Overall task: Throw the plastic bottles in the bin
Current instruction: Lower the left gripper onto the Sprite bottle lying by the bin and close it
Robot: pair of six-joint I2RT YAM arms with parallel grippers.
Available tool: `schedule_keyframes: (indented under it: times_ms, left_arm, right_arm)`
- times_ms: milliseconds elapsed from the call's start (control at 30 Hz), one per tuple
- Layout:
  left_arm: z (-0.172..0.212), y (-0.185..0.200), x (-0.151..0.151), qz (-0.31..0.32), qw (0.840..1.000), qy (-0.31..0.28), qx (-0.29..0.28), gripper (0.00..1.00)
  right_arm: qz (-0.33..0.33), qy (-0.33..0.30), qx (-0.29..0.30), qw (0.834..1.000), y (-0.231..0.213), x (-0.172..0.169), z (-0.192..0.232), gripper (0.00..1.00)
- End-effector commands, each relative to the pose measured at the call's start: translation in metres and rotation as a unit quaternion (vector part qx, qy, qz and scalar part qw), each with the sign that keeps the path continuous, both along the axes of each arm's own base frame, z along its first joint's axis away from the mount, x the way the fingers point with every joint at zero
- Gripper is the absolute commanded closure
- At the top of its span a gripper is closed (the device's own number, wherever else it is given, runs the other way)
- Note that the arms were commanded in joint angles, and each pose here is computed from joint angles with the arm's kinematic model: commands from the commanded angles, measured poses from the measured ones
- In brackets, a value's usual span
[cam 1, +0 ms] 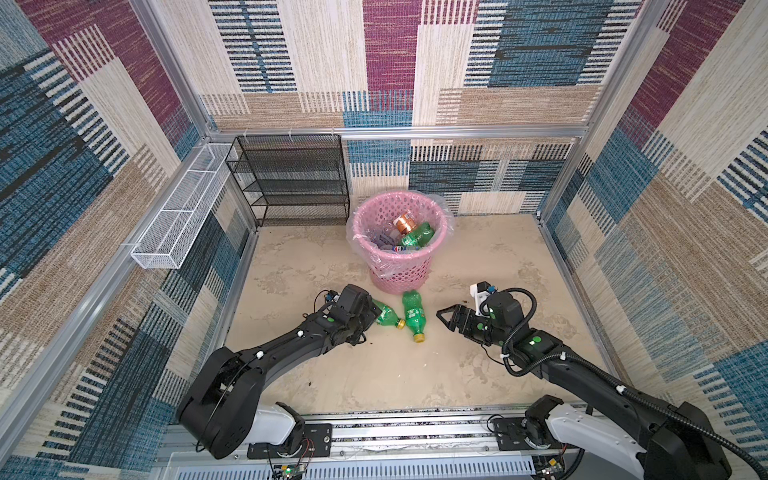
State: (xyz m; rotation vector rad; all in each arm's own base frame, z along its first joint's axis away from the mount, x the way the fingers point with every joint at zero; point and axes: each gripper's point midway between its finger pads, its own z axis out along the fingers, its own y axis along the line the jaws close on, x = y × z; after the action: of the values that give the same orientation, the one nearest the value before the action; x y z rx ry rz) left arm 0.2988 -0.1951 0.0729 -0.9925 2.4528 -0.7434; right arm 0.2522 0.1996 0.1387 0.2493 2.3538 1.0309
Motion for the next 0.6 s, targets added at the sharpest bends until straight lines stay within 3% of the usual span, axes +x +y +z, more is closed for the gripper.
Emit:
schedule_keyframes:
  times_ms: [0,567]
  left_arm:
    - [0.004,-0.013,0.01,0.006,0.999,-0.012,-0.037,0.15]
    - [-0.007,-0.02,0.021,0.008,0.999,-0.008,-0.036,0.17]
  right_arm:
    - [-0.001,-0.014,0.003,1.0,0.0,0.003,0.007,0.12]
    - [-0.001,-0.012,-0.001,1.0,0.0,0.003,0.003,0.13]
